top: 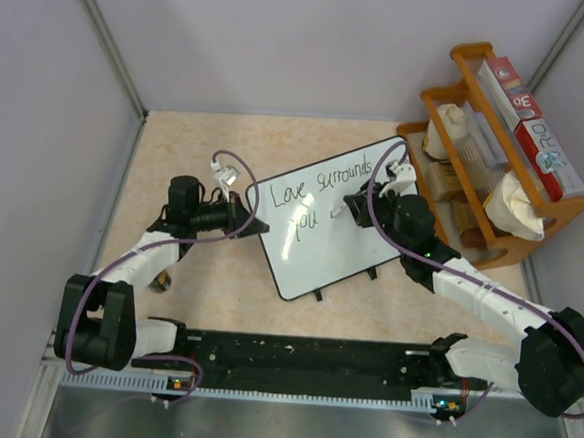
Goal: Write a sentence on the whiteboard
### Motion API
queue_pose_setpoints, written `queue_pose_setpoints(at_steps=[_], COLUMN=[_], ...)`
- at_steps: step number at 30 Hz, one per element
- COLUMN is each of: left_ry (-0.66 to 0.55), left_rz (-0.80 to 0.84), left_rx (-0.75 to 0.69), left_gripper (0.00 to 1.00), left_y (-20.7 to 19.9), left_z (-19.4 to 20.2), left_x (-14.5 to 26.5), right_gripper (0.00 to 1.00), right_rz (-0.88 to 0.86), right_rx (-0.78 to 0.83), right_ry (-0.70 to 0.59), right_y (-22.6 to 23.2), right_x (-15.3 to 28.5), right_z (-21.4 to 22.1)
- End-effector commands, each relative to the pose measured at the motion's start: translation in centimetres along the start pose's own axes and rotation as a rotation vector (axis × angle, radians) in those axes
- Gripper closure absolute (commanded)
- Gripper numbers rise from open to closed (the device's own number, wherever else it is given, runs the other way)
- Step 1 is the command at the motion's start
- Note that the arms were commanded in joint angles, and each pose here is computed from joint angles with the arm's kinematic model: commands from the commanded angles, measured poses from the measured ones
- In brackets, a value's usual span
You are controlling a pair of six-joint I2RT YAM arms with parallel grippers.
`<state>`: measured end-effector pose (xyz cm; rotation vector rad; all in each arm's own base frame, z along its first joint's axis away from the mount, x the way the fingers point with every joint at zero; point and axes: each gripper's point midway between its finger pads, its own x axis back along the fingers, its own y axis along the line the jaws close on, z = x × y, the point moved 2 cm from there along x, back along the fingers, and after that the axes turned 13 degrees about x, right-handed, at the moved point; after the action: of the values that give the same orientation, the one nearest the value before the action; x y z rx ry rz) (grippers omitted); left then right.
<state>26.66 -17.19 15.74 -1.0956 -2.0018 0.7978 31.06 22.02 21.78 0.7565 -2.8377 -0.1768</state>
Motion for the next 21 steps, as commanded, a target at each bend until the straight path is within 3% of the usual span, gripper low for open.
queue_pose_setpoints(at_steps=[1,21], left_ry=[0.028,0.028], left_rz=[-0.132,-0.132], left_rx=[-0.21,-0.213], left_gripper=[1.0,1.0], left_y=[3.7,3.7], left_z=[1.2,1.2], left_x=[-0.5,-0.5], right_gripper=[1.0,1.0], right_rz=[0.032,0.077], right_rx=[0.001,0.002], right_ry=[-0.068,-0.076], right_y=[-0.3,-0.9], right_x=[-0.4,-0.7], right_z=[-3.0,-3.6])
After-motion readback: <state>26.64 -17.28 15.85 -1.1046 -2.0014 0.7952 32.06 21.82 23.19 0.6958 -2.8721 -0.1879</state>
